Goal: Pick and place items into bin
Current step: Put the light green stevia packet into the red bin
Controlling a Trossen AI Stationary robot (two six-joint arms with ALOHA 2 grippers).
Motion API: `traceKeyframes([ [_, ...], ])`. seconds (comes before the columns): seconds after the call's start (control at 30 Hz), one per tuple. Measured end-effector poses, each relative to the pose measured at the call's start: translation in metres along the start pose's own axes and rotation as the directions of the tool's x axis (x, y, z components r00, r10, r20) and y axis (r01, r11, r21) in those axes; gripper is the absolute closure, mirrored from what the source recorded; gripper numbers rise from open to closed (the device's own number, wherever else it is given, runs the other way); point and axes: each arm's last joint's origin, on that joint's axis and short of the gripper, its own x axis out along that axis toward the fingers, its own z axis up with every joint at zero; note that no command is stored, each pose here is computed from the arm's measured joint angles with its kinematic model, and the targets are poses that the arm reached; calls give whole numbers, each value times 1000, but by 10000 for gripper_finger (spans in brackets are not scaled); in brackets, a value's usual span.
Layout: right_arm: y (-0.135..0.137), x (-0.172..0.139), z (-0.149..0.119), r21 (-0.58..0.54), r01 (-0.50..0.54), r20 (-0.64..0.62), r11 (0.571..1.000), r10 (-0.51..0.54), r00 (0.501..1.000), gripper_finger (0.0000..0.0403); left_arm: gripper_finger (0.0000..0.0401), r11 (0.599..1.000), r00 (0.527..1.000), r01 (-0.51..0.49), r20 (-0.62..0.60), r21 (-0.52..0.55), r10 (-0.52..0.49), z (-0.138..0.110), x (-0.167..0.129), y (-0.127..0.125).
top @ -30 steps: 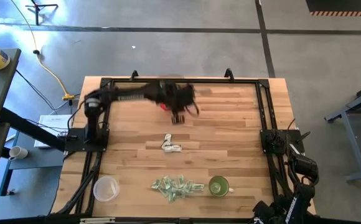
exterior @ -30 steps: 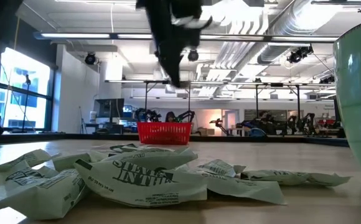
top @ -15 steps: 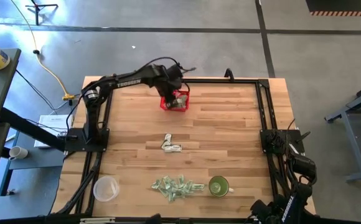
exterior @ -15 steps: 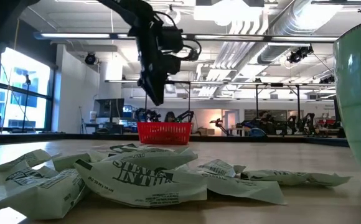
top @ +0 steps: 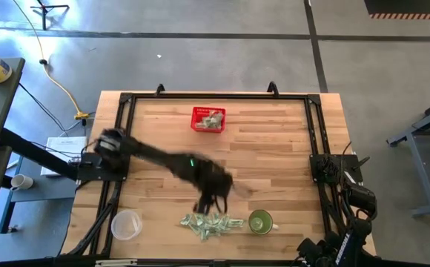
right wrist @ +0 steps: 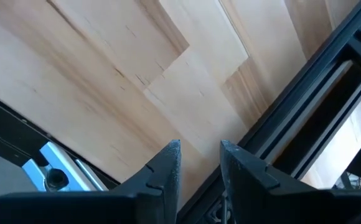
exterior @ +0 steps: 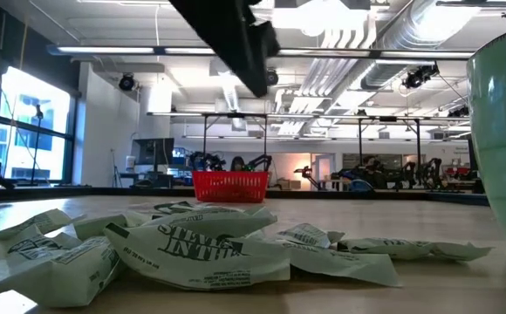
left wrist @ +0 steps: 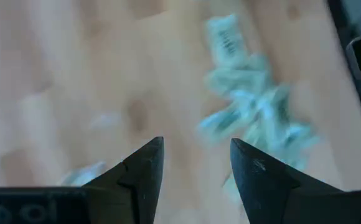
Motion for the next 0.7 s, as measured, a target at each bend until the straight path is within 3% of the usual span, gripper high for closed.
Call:
traceKeyframes([
  [0.2,0,0,-1,-22,-7,24,1000,8,1000,299,181,997,993,74,94,28,-77,14,65,-48],
  [0.33,-1,0,-3,-29,-6,23,1000,7,1000,299,181,997,978,73,197,9,-74,23,74,-51],
  [0.7,-4,1,-6,-44,4,40,999,-2,999,299,181,998,952,18,306,-61,2,29,113,-61],
])
